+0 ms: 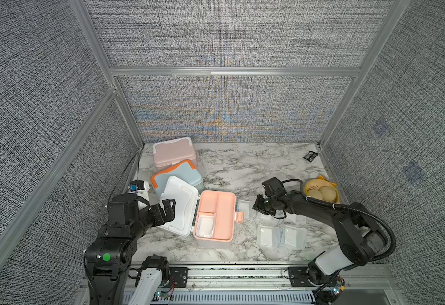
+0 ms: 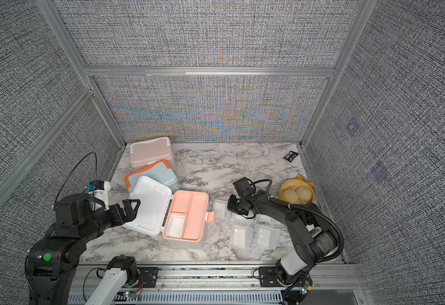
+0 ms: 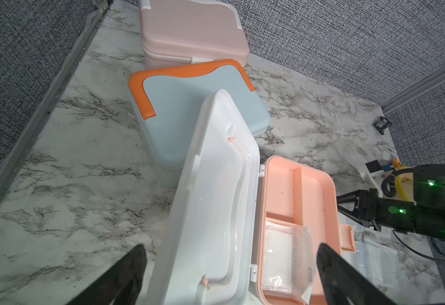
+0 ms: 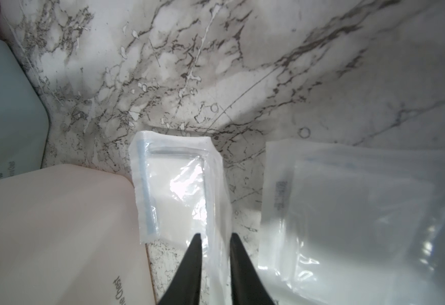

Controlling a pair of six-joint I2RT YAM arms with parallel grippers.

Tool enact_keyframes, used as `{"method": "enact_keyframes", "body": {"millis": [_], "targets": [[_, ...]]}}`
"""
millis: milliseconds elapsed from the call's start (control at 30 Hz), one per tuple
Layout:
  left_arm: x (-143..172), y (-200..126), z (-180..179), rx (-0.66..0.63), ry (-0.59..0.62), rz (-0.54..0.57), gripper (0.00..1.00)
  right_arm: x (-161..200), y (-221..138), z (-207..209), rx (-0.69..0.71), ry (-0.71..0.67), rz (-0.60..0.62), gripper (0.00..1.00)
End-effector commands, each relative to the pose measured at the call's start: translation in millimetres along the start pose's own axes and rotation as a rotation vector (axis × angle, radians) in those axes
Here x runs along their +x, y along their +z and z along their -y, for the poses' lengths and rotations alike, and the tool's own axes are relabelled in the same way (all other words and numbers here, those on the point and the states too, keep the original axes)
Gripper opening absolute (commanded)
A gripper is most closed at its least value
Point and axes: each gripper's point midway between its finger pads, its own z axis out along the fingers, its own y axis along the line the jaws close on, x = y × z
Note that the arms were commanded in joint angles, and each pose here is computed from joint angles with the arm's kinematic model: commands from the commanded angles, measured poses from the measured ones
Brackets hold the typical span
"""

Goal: Open first aid kits and take out gauze
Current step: Place the gauze at the center of the board, then pick up the gauze from the first aid kit.

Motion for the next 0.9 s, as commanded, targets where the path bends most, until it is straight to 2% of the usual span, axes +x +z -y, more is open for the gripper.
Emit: {"method": "enact_keyframes", "body": {"millis": [0,67,267,400,600,867], "targets": [[-6,-2,13,0.066,-0.002,0.016,0.99,2,-7,-7,-0.03,-0.023,-0.011,0.29],[-7,-7,21,0.105,-0.007,0.017,0.99,2,-16,-12,-0.047,-0.033,-0.003,0.34],[-16,-34,38,0.18,0.001,0.065,0.99,-2,-58,-25,-0.094,-0.079,0.076,0.66],[-22,-51,52,0.243,0.013,0.11,0.99,-3,-93,-39,-0.147,-0.119,0.137,0.78],[-27,-71,59,0.28,0.038,0.192,0.99,5,-130,-72,-0.213,-0.206,0.186,0.82],[-20,-71,54,0.283,0.026,0.223,1.0,30,-141,-127,-0.271,-0.344,0.169,0.81]]}}
